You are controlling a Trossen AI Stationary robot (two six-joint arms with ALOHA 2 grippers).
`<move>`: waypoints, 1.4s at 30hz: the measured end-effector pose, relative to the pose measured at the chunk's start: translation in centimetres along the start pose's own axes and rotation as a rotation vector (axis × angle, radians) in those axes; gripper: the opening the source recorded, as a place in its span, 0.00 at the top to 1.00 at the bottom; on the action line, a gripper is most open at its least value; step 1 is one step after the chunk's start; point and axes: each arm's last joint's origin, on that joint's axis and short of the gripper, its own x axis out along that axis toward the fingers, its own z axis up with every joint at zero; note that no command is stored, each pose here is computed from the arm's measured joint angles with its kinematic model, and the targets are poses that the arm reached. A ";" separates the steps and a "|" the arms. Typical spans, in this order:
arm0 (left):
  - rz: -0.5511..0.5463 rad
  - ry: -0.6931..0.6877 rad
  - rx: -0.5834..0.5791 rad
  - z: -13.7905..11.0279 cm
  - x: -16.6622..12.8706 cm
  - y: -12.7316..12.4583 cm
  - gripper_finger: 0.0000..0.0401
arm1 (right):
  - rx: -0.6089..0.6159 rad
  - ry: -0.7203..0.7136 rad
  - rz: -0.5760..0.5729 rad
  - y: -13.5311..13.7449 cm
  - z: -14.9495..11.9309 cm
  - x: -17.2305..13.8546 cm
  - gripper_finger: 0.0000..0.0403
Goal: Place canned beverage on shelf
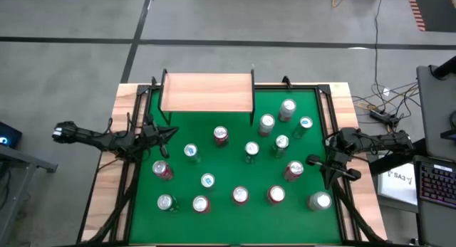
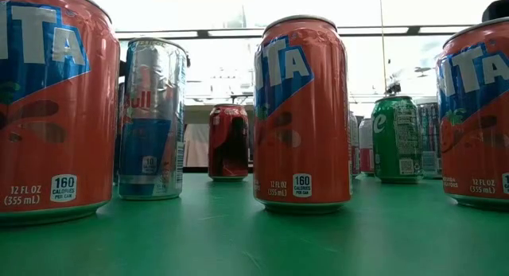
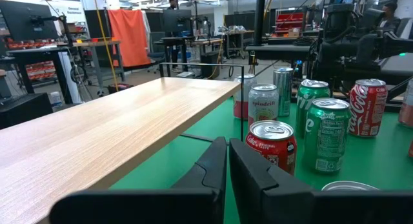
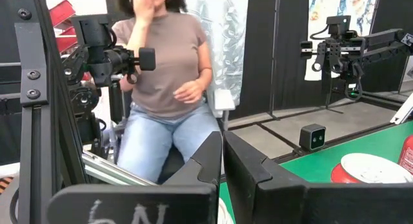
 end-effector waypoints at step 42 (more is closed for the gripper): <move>-0.012 -0.128 -0.364 1.5 -0.1 0.1 0.99 | -0.464 -0.016 -0.008 0.0 0.3 0.0 0.98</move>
